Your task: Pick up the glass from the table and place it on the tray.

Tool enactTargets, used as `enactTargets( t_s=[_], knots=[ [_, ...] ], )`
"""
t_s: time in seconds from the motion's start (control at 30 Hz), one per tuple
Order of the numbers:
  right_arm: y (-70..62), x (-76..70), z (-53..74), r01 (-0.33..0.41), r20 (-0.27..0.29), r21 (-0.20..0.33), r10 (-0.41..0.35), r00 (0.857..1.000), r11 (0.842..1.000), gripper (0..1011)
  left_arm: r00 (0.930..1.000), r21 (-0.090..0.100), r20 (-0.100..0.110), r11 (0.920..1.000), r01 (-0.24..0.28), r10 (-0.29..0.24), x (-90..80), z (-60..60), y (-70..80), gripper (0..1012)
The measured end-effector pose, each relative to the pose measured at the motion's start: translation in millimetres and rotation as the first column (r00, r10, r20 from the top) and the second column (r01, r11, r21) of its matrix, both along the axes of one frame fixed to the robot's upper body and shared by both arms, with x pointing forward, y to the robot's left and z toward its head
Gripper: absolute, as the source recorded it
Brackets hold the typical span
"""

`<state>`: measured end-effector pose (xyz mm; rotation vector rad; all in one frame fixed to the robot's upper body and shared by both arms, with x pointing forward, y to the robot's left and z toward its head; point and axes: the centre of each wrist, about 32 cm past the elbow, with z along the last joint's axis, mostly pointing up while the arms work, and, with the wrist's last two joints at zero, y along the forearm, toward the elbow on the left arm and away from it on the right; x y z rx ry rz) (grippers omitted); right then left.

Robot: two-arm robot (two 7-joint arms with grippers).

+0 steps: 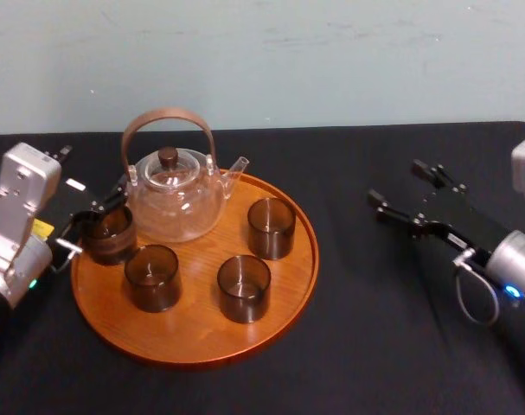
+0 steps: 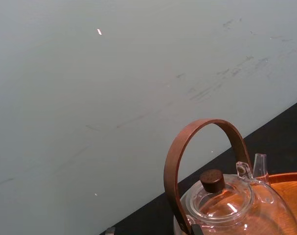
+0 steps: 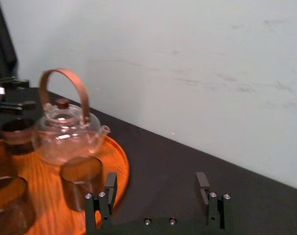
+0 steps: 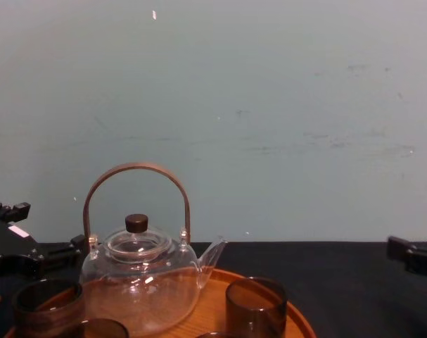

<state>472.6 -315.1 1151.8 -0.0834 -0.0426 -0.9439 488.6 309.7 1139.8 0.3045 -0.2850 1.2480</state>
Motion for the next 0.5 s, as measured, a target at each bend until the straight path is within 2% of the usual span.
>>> enactTargets(
  t_s=[0.13, 0.5],
  knots=[
    [-6.6, -2.2, -6.8, 0.034, -0.017, -0.001, -0.034, 0.999, 0.999, 1002, 1.0000, 0.000, 0.000, 1.0000, 0.000, 0.000, 0.0, 0.0, 0.0, 1001],
    [-5.1, -1.8, -5.2, 0.027, -0.013, -0.001, -0.027, 1.000, 1.000, 1002, 1.0000, 0.000, 0.000, 1.0000, 0.000, 0.000, 0.0, 0.0, 0.0, 1001]
  ],
)
